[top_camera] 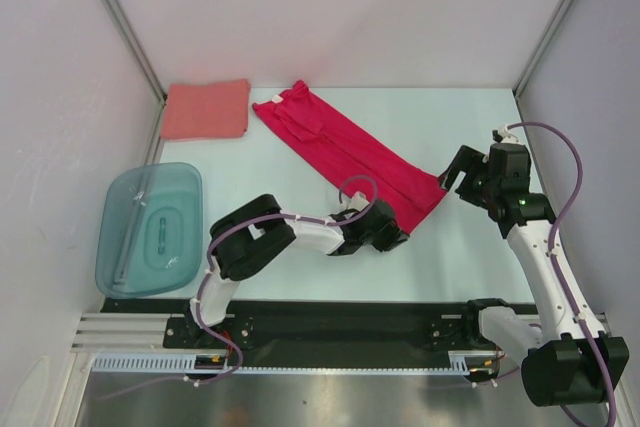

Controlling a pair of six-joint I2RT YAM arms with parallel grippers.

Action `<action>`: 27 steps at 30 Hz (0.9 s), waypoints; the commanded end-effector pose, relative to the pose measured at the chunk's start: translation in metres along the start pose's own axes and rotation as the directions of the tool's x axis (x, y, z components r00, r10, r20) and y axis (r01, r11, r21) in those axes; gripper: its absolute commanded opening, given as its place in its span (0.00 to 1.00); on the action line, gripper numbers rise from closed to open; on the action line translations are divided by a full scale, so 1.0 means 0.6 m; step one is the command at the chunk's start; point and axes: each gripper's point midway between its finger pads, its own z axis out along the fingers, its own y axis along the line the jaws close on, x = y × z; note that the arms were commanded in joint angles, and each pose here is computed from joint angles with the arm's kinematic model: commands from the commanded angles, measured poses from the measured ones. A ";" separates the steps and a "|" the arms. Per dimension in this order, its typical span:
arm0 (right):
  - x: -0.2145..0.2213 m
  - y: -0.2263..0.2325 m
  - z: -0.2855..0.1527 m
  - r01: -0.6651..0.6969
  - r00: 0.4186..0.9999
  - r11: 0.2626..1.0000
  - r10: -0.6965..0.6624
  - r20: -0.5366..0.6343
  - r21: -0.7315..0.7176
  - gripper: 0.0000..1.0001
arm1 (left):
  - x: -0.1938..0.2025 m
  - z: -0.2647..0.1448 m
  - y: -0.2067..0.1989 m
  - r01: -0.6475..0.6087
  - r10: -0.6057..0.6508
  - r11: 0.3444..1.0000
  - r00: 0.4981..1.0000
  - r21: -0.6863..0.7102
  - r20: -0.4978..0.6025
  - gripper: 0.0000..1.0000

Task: Fold and stack the t-shirts
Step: Fold the tshirt

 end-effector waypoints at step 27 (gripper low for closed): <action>0.228 0.077 0.048 0.135 0.942 0.956 -0.205 -0.267 -0.259 0.85 | -0.063 -0.308 0.419 -0.421 0.394 0.779 0.905 -0.465 -0.159 0.00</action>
